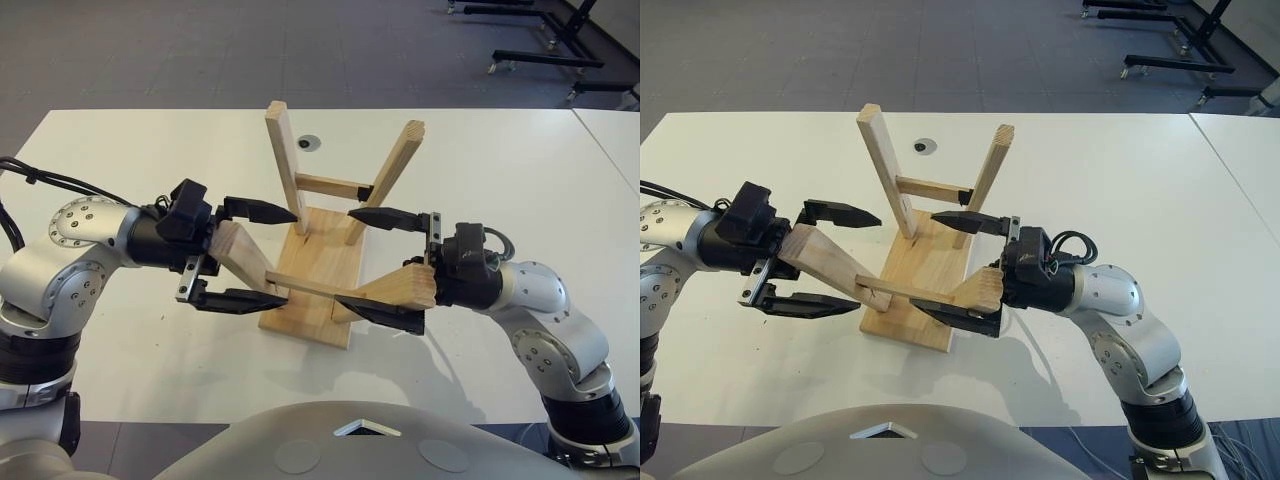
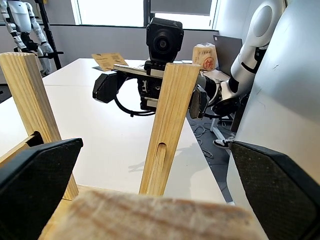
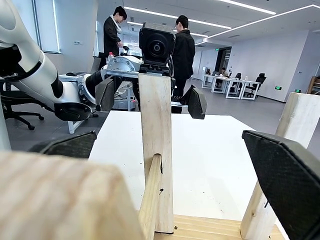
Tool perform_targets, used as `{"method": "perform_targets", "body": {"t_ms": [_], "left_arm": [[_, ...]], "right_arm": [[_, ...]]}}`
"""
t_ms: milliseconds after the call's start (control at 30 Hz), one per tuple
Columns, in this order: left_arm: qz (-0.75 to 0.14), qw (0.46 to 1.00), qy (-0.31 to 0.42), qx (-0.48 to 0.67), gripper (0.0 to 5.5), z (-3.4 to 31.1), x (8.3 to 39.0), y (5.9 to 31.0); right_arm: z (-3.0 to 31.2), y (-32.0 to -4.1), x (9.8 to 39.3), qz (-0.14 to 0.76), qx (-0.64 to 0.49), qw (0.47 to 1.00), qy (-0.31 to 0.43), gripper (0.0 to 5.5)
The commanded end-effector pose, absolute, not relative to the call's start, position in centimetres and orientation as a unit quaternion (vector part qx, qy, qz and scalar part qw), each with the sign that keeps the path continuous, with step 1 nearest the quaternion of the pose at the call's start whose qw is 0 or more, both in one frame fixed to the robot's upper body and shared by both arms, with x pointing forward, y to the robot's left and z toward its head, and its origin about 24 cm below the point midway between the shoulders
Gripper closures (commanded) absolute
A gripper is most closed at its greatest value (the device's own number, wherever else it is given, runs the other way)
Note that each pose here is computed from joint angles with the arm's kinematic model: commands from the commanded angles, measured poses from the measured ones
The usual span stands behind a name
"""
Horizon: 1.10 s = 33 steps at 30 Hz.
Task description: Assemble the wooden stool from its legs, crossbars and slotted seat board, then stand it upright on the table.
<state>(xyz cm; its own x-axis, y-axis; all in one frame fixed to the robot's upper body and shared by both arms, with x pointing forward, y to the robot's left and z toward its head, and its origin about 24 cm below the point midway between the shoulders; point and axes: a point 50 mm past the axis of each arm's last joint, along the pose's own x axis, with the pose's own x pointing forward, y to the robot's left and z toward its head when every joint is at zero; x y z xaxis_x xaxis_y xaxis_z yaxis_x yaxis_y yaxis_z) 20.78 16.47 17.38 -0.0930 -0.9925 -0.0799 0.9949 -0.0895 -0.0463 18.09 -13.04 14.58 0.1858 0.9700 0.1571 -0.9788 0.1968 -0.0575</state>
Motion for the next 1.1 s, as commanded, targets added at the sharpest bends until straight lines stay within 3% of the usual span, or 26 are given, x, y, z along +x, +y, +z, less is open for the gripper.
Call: {"method": "perform_targets", "body": {"t_ms": [33,367,733,867,1100], "left_arm": [[-0.805,0.592,0.029,0.007,0.10,16.9,19.0,12.4],[-0.697,0.716,-0.027,-0.006,0.10,15.8,21.2,12.9],[-0.679,0.734,-0.017,-0.019,0.10,15.4,20.7,13.8],[-0.649,0.756,0.033,-0.078,0.10,14.9,21.1,14.4],[-0.586,0.804,-0.040,-0.093,0.10,17.5,22.0,16.8]], "right_arm": [[15.4,-10.8,18.4,0.670,0.022,0.736,-0.090,0.13],[15.1,-13.7,20.1,0.606,-0.021,0.792,-0.076,0.13],[15.5,-16.4,21.4,0.548,-0.045,0.831,-0.084,0.13],[15.9,-16.4,21.0,0.536,-0.016,0.837,-0.112,0.13],[18.0,-17.7,20.0,0.506,0.038,0.845,-0.166,0.13]]}}
